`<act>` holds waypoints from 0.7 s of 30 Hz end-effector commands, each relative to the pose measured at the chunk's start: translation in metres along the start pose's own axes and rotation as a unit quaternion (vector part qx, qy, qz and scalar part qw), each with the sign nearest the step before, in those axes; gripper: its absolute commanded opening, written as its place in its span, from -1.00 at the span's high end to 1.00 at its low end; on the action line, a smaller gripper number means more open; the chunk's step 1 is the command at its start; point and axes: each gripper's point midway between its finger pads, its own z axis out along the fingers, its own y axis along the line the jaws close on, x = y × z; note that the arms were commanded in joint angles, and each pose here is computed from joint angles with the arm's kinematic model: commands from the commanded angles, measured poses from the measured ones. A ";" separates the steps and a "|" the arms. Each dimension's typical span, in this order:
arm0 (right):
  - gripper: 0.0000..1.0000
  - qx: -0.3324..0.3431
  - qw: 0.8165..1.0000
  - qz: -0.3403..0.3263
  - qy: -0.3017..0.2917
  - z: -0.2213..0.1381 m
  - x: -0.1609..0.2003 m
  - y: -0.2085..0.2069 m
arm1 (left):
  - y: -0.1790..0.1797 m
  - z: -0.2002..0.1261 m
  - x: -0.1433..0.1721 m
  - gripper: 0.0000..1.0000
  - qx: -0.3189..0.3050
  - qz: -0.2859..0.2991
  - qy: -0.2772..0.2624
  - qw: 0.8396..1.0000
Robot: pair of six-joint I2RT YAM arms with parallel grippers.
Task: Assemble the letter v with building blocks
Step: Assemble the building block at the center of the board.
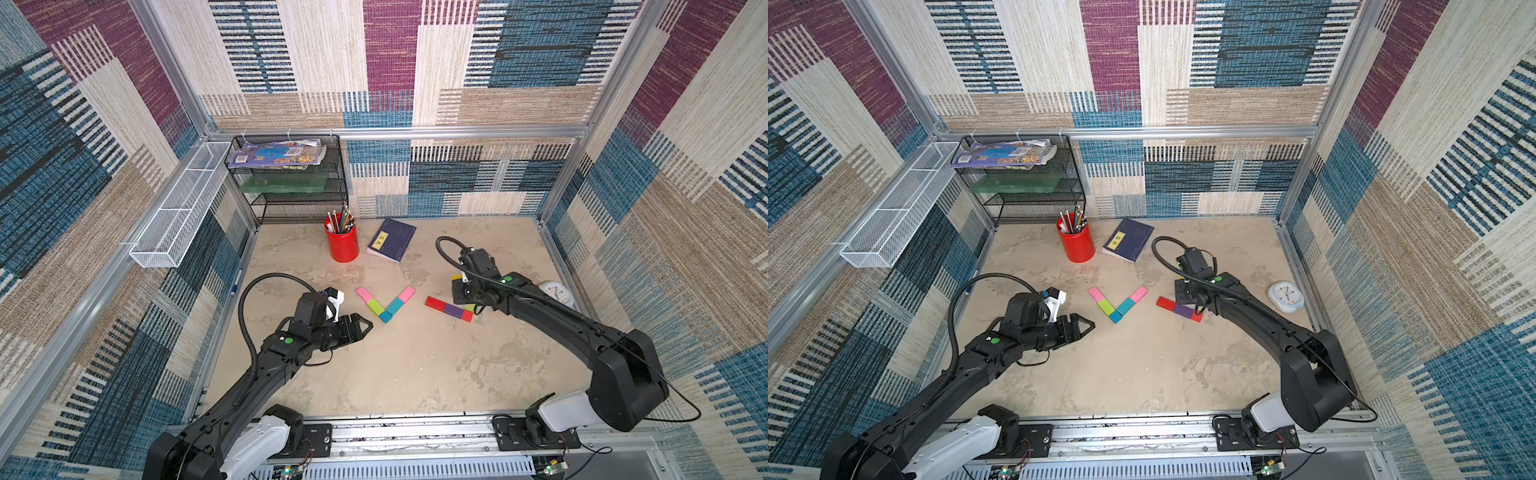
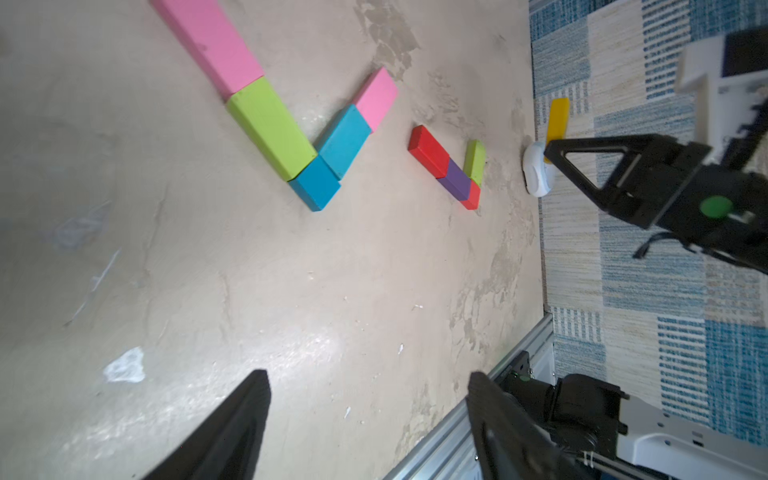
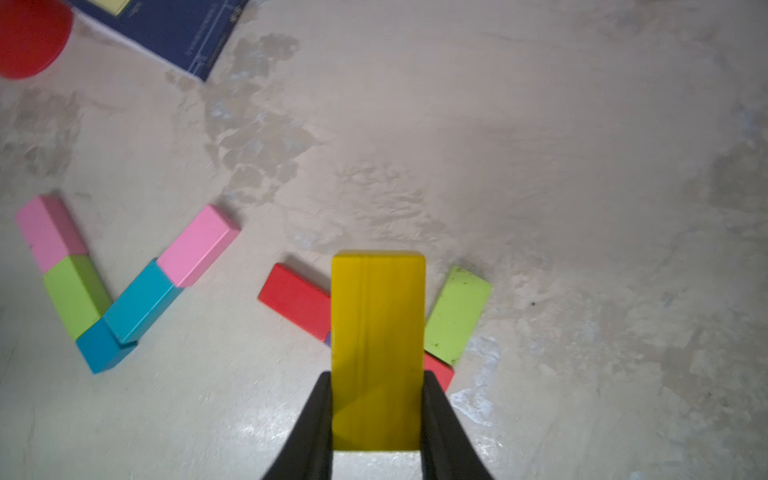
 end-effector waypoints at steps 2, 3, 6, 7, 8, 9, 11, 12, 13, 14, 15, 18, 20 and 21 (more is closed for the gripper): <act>0.57 -0.014 0.998 0.059 0.002 0.008 -0.006 -0.019 | -0.026 0.010 -0.021 -0.56 -0.001 0.056 -0.018 0.998; 0.57 -0.012 0.998 0.066 0.003 0.011 -0.007 -0.025 | -0.034 0.015 -0.023 -0.56 0.003 0.067 -0.015 0.998; 0.55 -0.008 0.996 0.083 -0.003 0.017 -0.013 -0.038 | -0.051 0.031 -0.029 -0.55 0.010 0.088 -0.001 0.996; 0.55 -0.008 0.996 0.088 -0.003 0.020 -0.014 -0.042 | -0.055 0.037 -0.031 -0.55 0.012 0.092 0.004 0.996; 0.54 -0.006 0.996 0.093 -0.001 0.024 -0.015 -0.047 | -0.061 0.043 -0.033 -0.55 0.015 0.097 0.005 0.995; 0.53 -0.002 0.995 0.099 0.001 0.028 -0.014 -0.052 | -0.066 0.049 -0.034 -0.55 0.020 0.102 0.009 0.995; 0.52 -0.001 0.994 0.107 0.005 0.036 -0.014 -0.058 | -0.076 0.062 -0.037 -0.55 0.025 0.110 0.020 0.993; 0.52 -0.001 0.994 0.109 0.005 0.039 -0.015 -0.060 | -0.081 0.069 -0.038 -0.54 0.029 0.115 0.025 0.993; 0.52 -0.001 0.994 0.111 0.004 0.042 -0.015 -0.062 | -0.085 0.074 -0.039 -0.54 0.032 0.117 0.032 0.992; 0.50 0.000 0.994 0.112 0.003 0.046 -0.016 -0.063 | -0.090 0.080 -0.040 -0.54 0.034 0.122 0.036 0.991; 0.49 0.001 0.993 0.114 0.006 0.051 -0.016 -0.064 | -0.094 0.086 -0.041 -0.54 0.036 0.126 0.039 0.991; 0.48 -0.004 0.992 0.122 0.015 0.066 -0.017 -0.068 | -0.106 0.104 -0.048 -0.54 0.043 0.132 0.046 0.989; 0.48 -0.004 0.992 0.126 0.022 0.077 -0.018 -0.069 | -0.115 0.119 -0.053 -0.53 0.046 0.141 0.056 0.987; 0.48 -0.004 0.992 0.127 0.025 0.081 -0.019 -0.070 | -0.117 0.125 -0.054 -0.53 0.043 0.145 0.063 0.986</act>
